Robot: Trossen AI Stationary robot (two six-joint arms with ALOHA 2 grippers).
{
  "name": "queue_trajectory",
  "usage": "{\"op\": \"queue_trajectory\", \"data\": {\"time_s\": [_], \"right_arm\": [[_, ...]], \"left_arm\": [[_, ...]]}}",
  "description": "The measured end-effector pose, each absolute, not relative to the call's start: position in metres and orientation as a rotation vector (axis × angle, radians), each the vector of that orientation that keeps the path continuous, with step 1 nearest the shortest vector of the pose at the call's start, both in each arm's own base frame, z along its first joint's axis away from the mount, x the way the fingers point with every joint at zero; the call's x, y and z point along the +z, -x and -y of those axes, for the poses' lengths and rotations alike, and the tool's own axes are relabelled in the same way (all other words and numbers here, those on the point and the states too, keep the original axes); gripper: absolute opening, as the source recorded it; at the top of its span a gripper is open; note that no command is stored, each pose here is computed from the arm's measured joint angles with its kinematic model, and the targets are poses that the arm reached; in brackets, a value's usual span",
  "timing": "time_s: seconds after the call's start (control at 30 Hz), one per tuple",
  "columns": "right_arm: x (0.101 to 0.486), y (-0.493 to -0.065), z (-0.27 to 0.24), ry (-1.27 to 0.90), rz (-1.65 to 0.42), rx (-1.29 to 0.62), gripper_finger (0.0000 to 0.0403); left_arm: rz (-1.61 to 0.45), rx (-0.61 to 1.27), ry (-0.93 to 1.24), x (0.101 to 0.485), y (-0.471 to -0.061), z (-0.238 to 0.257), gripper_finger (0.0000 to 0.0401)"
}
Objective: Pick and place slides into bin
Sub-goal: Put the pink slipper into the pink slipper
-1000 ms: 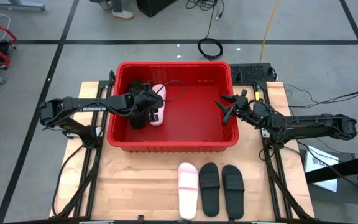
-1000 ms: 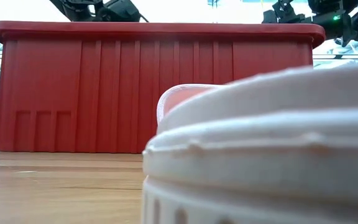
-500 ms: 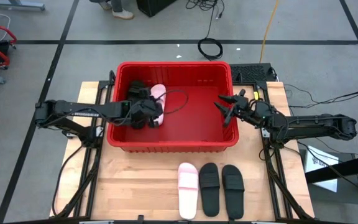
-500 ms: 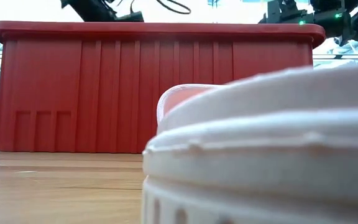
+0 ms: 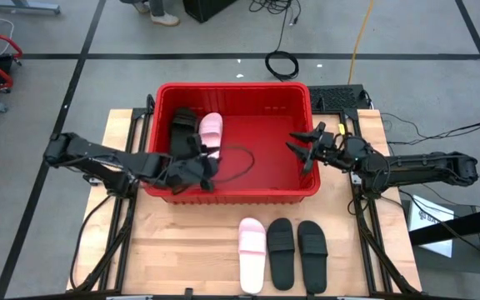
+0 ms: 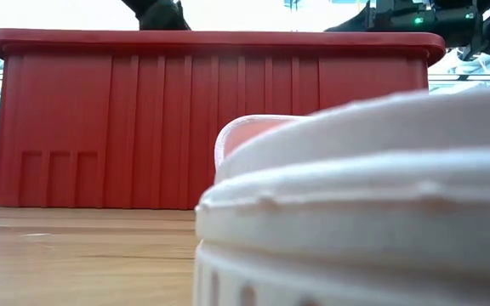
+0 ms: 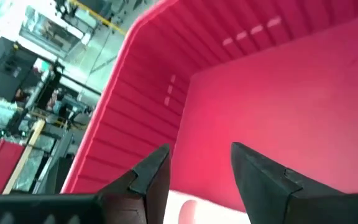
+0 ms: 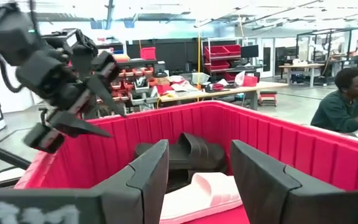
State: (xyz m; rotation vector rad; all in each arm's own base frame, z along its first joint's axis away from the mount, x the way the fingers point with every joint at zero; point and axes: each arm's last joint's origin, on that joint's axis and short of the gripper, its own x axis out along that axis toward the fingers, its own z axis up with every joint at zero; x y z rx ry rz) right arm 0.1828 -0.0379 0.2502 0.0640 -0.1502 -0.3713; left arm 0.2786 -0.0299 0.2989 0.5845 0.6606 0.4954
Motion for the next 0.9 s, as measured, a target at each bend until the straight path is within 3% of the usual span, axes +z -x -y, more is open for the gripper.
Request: {"op": "queue_trajectory", "data": {"time_s": [0.9], "right_arm": [[0.251,-0.185,0.019,-0.112,0.162,-0.268,0.0164]], "left_arm": [[-0.398,0.385,-0.670,0.301,-0.250,0.153,0.0175]]}}
